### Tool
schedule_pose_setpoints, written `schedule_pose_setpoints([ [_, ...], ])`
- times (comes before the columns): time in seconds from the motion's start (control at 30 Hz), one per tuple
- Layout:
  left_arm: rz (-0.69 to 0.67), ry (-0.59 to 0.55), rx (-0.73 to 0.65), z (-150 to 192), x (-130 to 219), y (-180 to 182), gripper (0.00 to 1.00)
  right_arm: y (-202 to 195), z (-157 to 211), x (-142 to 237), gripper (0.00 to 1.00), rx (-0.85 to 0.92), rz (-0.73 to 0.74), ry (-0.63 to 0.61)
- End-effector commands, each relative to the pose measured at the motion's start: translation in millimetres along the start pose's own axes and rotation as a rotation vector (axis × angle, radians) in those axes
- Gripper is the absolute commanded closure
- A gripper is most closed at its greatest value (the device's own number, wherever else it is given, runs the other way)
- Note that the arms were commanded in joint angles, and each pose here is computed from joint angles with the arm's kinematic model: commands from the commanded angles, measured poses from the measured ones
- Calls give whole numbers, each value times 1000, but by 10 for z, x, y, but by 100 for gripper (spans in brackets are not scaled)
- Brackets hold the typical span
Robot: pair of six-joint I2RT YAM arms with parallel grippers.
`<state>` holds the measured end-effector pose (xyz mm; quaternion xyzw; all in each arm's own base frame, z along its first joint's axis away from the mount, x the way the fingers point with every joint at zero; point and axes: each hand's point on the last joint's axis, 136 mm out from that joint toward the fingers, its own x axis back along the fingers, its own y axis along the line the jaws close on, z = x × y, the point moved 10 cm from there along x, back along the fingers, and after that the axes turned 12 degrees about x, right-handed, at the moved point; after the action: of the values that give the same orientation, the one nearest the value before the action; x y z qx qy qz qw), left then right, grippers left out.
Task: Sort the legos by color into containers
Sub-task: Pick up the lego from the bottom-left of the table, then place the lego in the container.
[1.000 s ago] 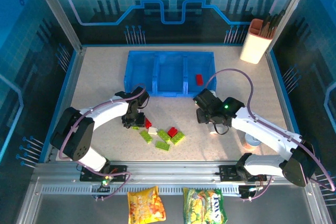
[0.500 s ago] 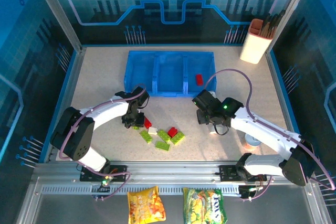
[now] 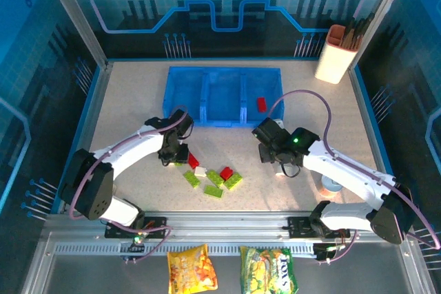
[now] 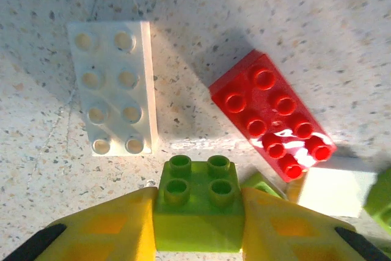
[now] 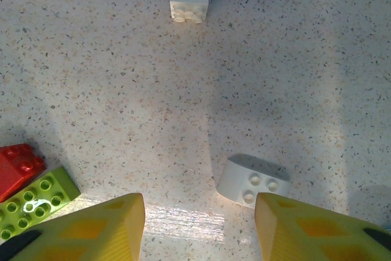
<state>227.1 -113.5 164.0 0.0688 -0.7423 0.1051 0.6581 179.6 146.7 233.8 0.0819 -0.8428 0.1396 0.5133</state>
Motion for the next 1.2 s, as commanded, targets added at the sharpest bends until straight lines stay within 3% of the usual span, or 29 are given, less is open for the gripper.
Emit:
schedule_pose_setpoints([
  [0.0, 44, -3, -5, -32, 240, -35, 64, 3, -4, 94, 48, -9, 6, -18],
  [0.23, 72, -36, -41, -191, 465, -258, 65, -18, 27, 125, 48, -11, 13, -19],
  [0.63, 133, -106, -146, -572, 763, -1007, 65, -155, 190, 229, 47, -39, 45, -29],
  [0.87, 157, -134, -168, -847, 731, -1379, 66, -236, 284, 278, 47, -53, 71, -24],
  [1.17, 152, -176, -164, -1199, 450, -1746, 65, -305, 356, 324, 47, -64, 97, -22],
])
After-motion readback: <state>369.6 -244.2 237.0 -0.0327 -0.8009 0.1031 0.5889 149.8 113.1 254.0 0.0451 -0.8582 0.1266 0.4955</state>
